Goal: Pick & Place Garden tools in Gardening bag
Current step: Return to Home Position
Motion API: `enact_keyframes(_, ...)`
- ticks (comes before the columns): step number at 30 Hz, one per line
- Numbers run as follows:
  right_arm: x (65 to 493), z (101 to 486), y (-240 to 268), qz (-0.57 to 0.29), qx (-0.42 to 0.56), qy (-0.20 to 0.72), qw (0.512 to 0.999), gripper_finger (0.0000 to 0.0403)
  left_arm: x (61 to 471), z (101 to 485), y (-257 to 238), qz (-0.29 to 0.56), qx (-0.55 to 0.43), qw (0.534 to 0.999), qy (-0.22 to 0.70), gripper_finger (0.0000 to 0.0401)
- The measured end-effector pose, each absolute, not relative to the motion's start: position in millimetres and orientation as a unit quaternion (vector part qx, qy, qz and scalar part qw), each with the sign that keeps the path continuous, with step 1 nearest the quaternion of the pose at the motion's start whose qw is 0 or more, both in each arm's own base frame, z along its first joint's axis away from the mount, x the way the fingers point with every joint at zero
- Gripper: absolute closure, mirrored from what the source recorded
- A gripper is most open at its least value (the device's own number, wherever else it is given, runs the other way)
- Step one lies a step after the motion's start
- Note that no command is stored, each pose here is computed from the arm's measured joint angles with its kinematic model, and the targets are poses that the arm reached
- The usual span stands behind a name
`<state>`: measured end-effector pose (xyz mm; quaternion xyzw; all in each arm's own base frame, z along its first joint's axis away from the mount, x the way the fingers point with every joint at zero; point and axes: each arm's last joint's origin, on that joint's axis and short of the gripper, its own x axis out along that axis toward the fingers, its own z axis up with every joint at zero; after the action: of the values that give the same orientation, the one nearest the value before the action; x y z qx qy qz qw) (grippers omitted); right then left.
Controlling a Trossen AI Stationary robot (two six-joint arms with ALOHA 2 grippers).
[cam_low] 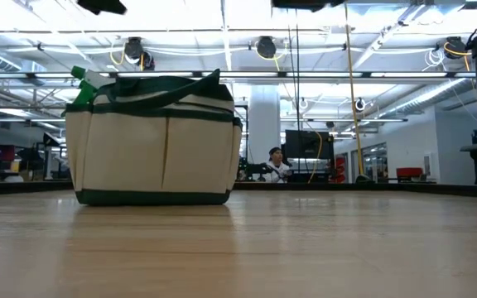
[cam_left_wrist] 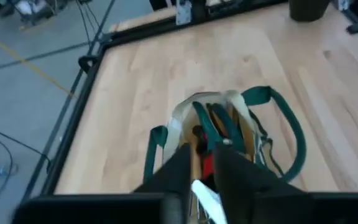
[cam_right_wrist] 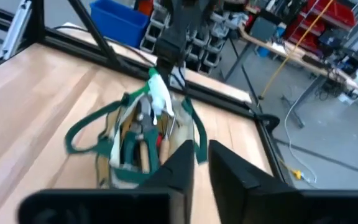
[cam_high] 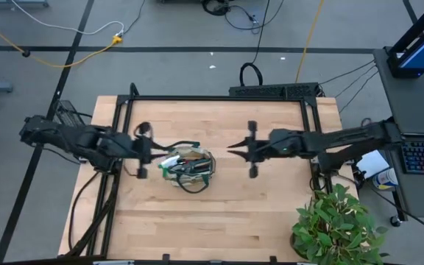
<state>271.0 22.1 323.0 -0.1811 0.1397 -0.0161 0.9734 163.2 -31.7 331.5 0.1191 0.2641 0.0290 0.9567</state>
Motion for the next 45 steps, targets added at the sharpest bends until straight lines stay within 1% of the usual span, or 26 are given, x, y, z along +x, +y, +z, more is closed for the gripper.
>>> enact_keyframes(3,250,334,17,-0.019,-0.177,0.145,0.973,0.0395,143,338,-27,0.044,0.124,0.959,0.251,0.0379)
enact_keyframes(5,238,339,13,-0.001,-0.165,0.151,0.975,0.0398,132,341,-23,0.065,0.126,0.96,0.243,0.0394)
enact_keyframes(9,220,345,6,0.038,-0.127,0.131,0.983,0.0396,116,342,-17,0.095,0.127,0.957,0.242,0.0388)
enact_keyframes(14,194,336,0,0.024,-0.105,0.119,0.987,0.04,94,343,-10,0.112,0.127,0.958,0.232,0.0397)
enact_keyframes(20,161,311,0,0.019,-0.076,0.091,0.993,0.0402,69,328,-4,0.112,0.111,0.968,0.196,0.0386)
enact_keyframes(25,138,286,0,0.015,-0.053,0.058,0.997,0.0402,53,306,0,0.117,0.082,0.978,0.149,0.0397)
enact_keyframes(28,127,272,0,0.013,-0.035,0.05,0.998,0.0402,47,300,2,0.121,0.051,0.985,0.114,0.0393)
enact_keyframes(30,120,266,0,0.012,-0.027,0.034,0.999,0.0402,44,296,3,0.122,0.034,0.988,0.089,0.0387)
enact_keyframes(32,115,261,0,0.011,-0.02,0.015,1.0,0.0402,42,292,3,0.12,0.036,0.989,0.074,0.0386)
enact_keyframes(36,105,253,0,0.012,-0.02,-0.007,1.0,0.0402,47,283,1,0.112,0.043,0.992,0.036,0.0397)
enact_keyframes(41,96,247,0,0.012,-0.02,-0.03,0.999,0.0402,67,260,-5,0.082,0.089,0.993,0.008,0.0387)
enact_keyframes(45,90,244,3,0.054,-0.023,-0.047,0.997,0.0401,78,239,-10,0.056,0.103,0.993,0.001,0.0392)
